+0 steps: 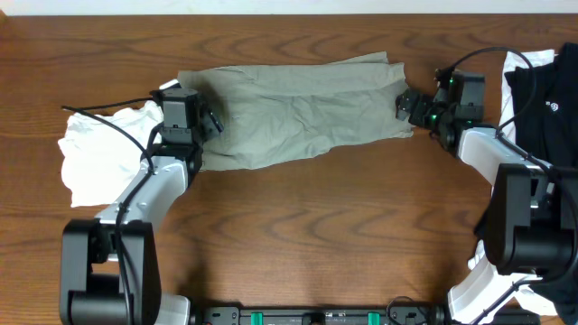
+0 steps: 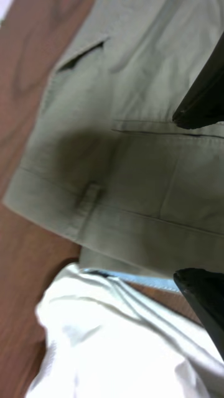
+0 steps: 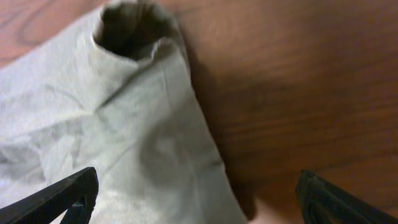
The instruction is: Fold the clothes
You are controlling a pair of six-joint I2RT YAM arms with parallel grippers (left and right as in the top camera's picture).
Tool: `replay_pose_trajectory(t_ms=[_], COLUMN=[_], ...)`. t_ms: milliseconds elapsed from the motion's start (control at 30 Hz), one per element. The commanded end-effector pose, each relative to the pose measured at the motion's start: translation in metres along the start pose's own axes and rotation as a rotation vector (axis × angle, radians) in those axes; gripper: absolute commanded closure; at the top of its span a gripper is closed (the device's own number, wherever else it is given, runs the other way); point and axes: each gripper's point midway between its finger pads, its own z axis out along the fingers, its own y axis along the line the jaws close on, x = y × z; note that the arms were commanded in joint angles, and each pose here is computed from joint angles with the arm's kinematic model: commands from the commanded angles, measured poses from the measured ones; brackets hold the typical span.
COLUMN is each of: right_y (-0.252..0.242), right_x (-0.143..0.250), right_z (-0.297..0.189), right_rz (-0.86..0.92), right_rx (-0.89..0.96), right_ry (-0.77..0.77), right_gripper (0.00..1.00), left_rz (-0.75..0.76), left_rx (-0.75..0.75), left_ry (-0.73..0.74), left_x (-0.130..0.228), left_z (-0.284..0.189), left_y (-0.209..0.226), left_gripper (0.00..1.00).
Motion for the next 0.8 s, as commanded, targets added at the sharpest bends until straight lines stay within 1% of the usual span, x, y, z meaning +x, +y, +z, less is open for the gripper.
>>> replay_pose_trajectory(t_ms=[0,67,233,267,300,333,367,400,433,500,567,667,767], right_y=[0.013,0.019,0.023,0.024,0.024,0.025,0.023,0.021,0.018,0.008,-0.005,-0.035,-0.064], right_x=[0.015,0.025,0.053,0.059,0.064,0.069,0.074,0.079,0.083,0.091,0.096,0.104,0.111], right_z=[0.008,0.012,0.022,0.022,0.024,0.023,0.023,0.021,0.02,0.016,0.013,0.004,-0.009], right_rz=[-0.012,-0.013,-0.013,-0.013,-0.015,-0.016,-0.012,-0.007,0.0,0.024,0.051,0.133,0.215], right_rx=[-0.083,-0.112,-0.104,-0.102,-0.099,-0.097,-0.088,-0.077,-0.067,-0.034,0.011,0.12,0.175], right_ry=[0.06,0.094,0.184,0.203,0.219,0.236,0.256,0.275,0.292,0.331,0.356,0.396,0.441], right_gripper=[0.01,0.01,0.01,0.03,0.08,0.21,0.48,0.78,0.99,0.99,0.99,0.99,0.99], left_rz=[0.017,0.022,0.036,0.04,0.042,0.046,0.049,0.051,0.051,0.048,0.047,0.04,0.026], left_rx=[0.013,0.001,-0.044,-0.056,-0.067,-0.079,-0.088,-0.087,-0.082,-0.068,-0.062,-0.035,0.009], left_ry=[0.056,0.092,0.186,0.209,0.23,0.254,0.277,0.302,0.328,0.386,0.411,0.461,0.54], left_x=[0.014,0.026,0.053,0.058,0.063,0.069,0.074,0.08,0.085,0.097,0.102,0.112,0.127], left_z=[0.012,0.019,0.028,0.027,0.026,0.024,0.022,0.021,0.019,0.014,0.012,0.008,0.0], left_y=[-0.001,0.002,0.014,0.018,0.02,0.024,0.026,0.027,0.027,0.026,0.026,0.022,0.016], left_gripper=[0.26,0.26,0.26,0.26,0.26,0.26,0.26,0.26,0.26,0.26,0.26,0.27,0.27])
